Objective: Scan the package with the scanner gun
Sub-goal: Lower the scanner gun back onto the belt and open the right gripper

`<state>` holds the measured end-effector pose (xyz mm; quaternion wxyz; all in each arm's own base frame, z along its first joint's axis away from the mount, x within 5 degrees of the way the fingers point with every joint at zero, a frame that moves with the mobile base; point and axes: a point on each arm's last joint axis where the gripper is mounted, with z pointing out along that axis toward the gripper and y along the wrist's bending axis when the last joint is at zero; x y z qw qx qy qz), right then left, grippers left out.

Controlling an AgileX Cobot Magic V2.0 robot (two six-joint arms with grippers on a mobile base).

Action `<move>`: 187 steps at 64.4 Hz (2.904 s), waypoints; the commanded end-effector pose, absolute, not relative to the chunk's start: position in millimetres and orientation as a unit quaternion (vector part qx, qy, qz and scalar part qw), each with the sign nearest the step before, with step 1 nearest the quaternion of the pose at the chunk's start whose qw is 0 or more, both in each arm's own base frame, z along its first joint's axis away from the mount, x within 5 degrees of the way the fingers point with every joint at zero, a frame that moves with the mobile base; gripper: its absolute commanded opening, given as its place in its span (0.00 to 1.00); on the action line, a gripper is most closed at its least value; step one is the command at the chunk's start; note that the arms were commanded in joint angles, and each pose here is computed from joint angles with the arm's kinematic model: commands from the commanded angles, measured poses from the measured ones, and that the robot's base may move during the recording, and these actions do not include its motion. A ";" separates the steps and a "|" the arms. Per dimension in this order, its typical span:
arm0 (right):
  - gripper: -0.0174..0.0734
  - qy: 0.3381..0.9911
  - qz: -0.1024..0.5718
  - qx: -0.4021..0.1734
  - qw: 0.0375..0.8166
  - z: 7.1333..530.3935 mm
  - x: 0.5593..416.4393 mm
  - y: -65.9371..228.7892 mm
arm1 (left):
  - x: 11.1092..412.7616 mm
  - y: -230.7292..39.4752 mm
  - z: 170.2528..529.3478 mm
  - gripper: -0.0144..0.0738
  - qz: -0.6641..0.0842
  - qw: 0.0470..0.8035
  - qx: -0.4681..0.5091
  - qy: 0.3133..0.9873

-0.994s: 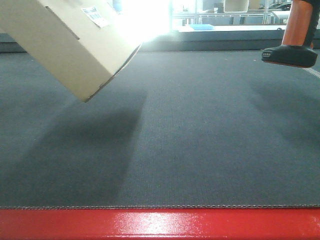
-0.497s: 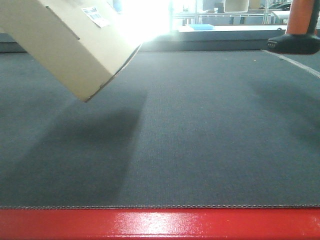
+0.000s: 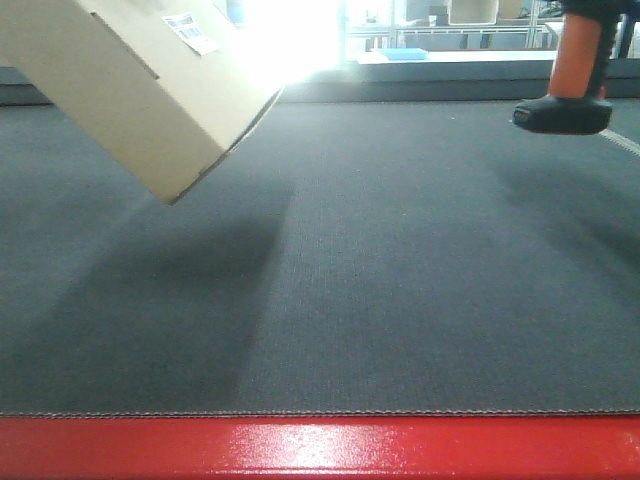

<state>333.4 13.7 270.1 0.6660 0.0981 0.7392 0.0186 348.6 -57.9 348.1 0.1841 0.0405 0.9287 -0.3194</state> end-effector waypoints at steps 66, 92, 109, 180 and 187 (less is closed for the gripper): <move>0.02 0.718 -0.020 0.101 0.689 196.4 332.1 6.5 | 347.1 -61.2 352.0 0.04 -0.333 0.187 0.040 0.923; 0.02 0.720 -0.019 0.101 0.686 196.2 332.0 6.6 | 347.1 -61.2 352.0 0.04 -0.333 0.187 0.040 0.923; 0.02 0.744 -0.012 0.100 0.660 191.9 330.9 7.9 | 347.1 -61.2 352.0 0.04 -0.333 0.187 0.040 0.923; 0.82 0.797 -0.012 0.048 0.601 204.0 318.9 13.8 | 347.1 -61.3 352.1 0.04 -0.334 0.187 0.040 0.923; 0.82 0.808 -0.008 0.054 0.586 209.8 313.5 13.4 | 347.1 -61.3 352.1 0.04 -0.334 0.187 0.040 0.923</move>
